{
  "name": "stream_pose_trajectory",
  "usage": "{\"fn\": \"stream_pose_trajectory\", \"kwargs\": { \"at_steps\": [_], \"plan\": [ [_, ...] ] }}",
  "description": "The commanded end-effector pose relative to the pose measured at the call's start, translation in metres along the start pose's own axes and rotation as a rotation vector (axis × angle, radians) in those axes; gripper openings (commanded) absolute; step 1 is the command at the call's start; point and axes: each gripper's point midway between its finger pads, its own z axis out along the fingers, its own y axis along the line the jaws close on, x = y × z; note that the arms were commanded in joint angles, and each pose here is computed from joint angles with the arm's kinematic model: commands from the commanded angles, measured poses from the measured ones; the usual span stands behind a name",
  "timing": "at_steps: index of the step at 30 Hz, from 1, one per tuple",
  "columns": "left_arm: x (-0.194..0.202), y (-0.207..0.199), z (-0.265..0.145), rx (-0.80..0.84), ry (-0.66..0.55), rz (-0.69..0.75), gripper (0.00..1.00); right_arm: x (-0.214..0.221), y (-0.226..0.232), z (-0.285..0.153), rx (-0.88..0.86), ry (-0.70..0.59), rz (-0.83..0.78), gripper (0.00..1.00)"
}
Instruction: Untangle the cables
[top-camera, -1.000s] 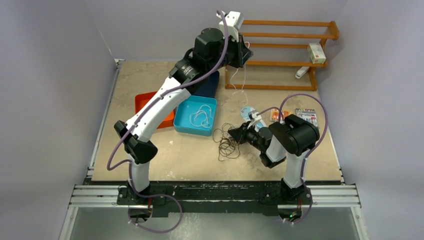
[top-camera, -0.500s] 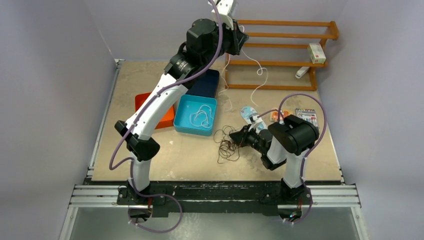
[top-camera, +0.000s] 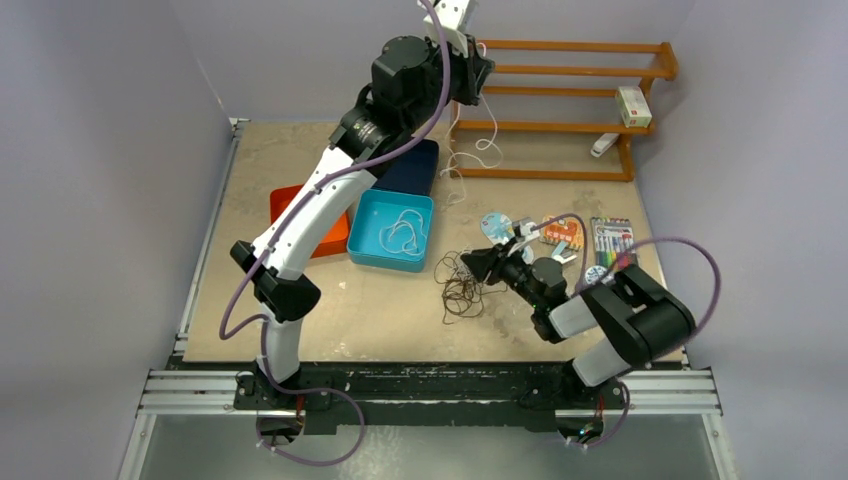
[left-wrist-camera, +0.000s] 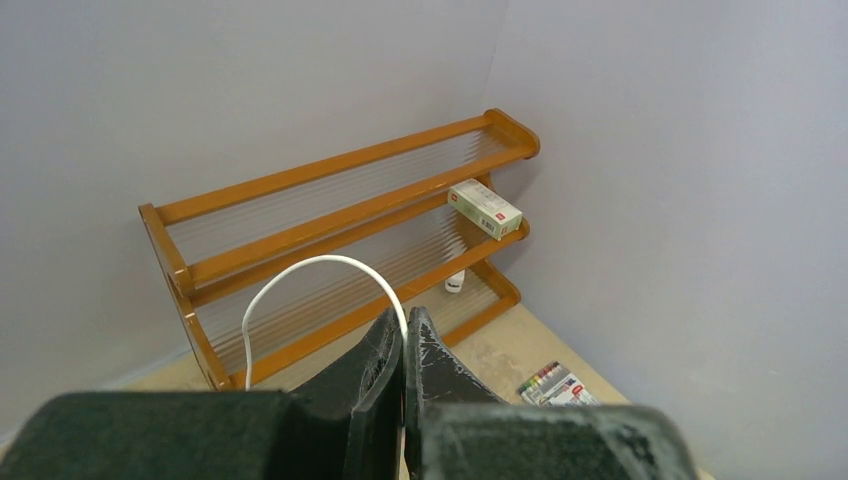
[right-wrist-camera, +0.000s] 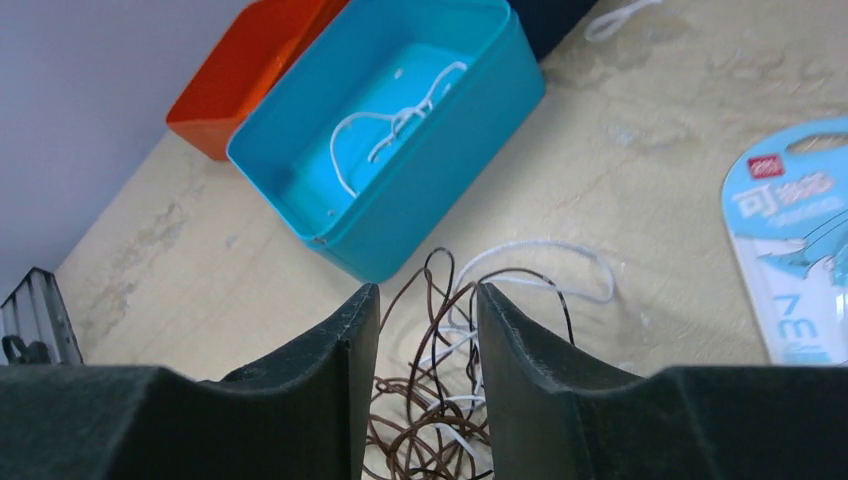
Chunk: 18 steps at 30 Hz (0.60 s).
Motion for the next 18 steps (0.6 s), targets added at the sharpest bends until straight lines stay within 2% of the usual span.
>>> {"fn": "stream_pose_trajectory", "kwargs": {
  "at_steps": [1,10,18],
  "plan": [
    [-0.062,-0.004,-0.016,0.005,-0.165,0.034,0.00,-0.019,-0.005,-0.005,0.072,-0.023,-0.069,0.46],
    [-0.093,0.007,-0.039,-0.065,-0.226,0.101,0.00,-0.067,-0.003,-0.019,0.169,-0.105,-0.162,0.56],
    [-0.116,0.019,-0.065,-0.137,-0.257,0.155,0.00,-0.074,-0.005,-0.018,0.185,-0.113,-0.184,0.57]
  ]
}}
